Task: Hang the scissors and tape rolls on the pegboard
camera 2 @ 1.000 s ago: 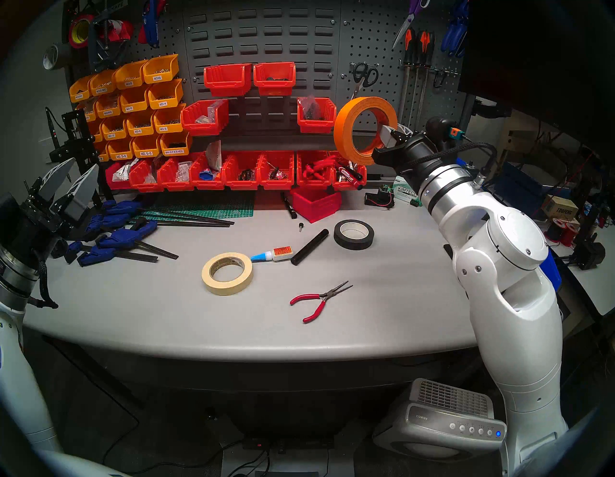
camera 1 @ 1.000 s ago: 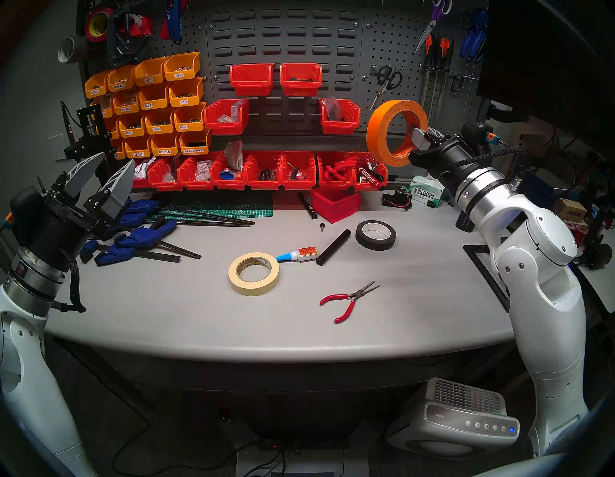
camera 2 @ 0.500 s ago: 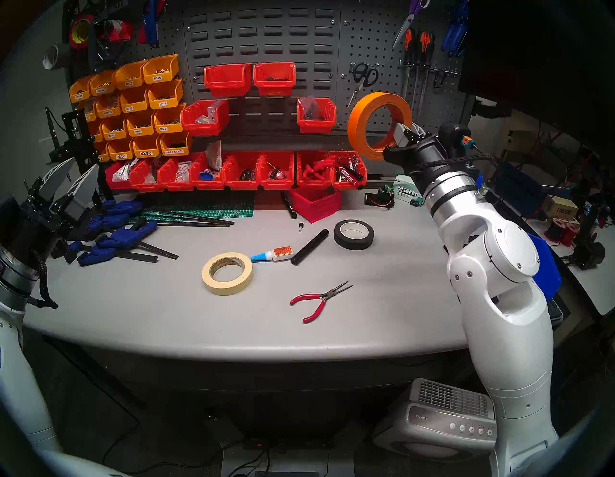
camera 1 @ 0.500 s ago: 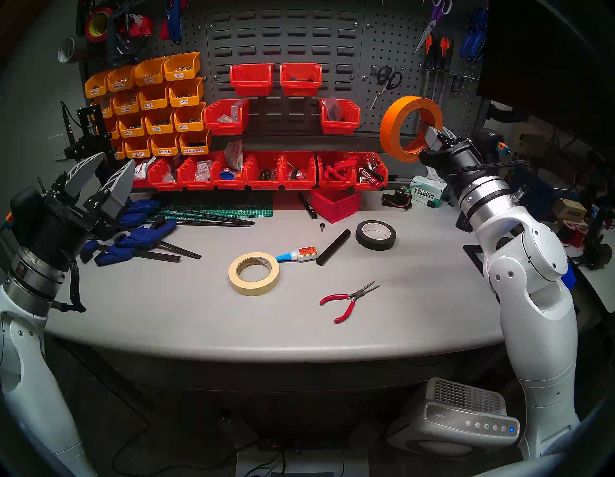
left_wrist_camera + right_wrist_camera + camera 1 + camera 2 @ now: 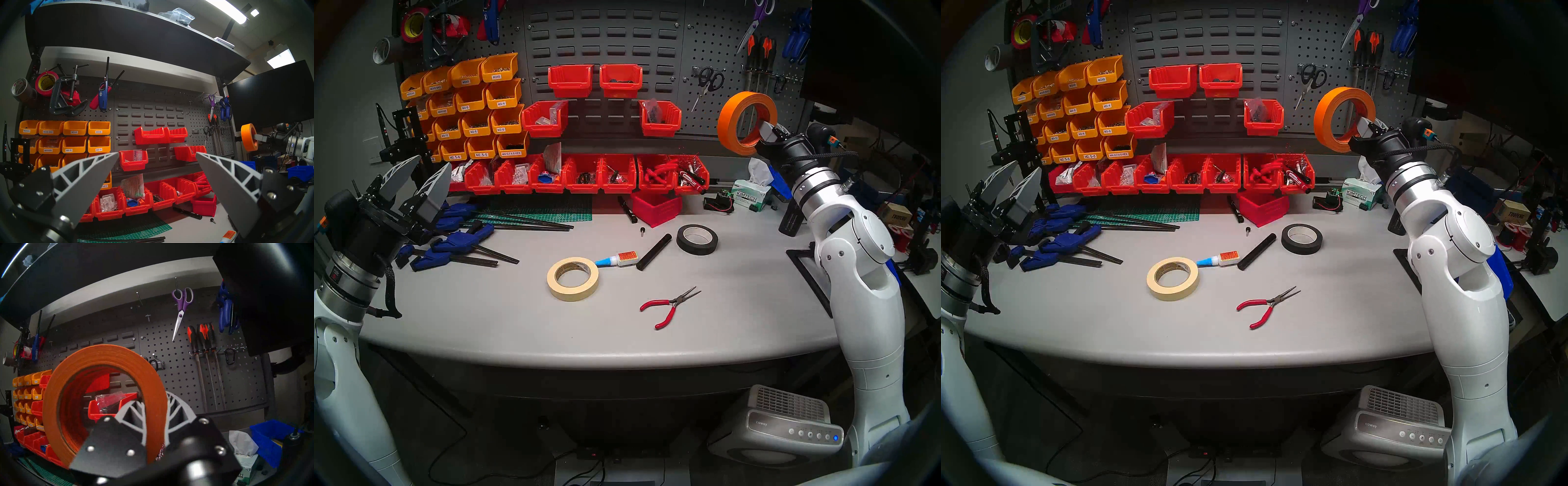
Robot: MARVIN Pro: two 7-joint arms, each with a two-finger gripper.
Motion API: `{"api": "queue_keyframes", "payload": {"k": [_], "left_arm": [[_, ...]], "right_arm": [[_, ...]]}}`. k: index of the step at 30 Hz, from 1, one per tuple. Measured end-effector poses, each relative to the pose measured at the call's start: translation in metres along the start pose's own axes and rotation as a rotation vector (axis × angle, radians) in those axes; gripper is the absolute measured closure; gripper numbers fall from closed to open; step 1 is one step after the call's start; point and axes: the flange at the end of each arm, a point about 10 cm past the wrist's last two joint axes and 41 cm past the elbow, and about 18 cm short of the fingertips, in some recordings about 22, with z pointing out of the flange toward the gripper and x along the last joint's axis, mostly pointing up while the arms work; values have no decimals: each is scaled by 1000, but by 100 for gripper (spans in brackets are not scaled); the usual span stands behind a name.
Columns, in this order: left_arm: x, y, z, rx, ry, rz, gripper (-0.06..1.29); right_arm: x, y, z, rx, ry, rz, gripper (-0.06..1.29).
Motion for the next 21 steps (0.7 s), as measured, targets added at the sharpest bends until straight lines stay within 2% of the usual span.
{"api": "queue_keyframes", "payload": {"k": [6, 15, 21], "left_arm": [[0, 0, 0, 0, 0, 0, 0], [0, 0, 0, 0, -1, 0, 0], [0, 0, 0, -1, -1, 0, 0]], "right_arm": [[1, 3, 10, 7, 0, 12, 115], [-1, -5, 23, 36, -7, 28, 115], [6, -1, 31, 28, 9, 17, 115]]}}
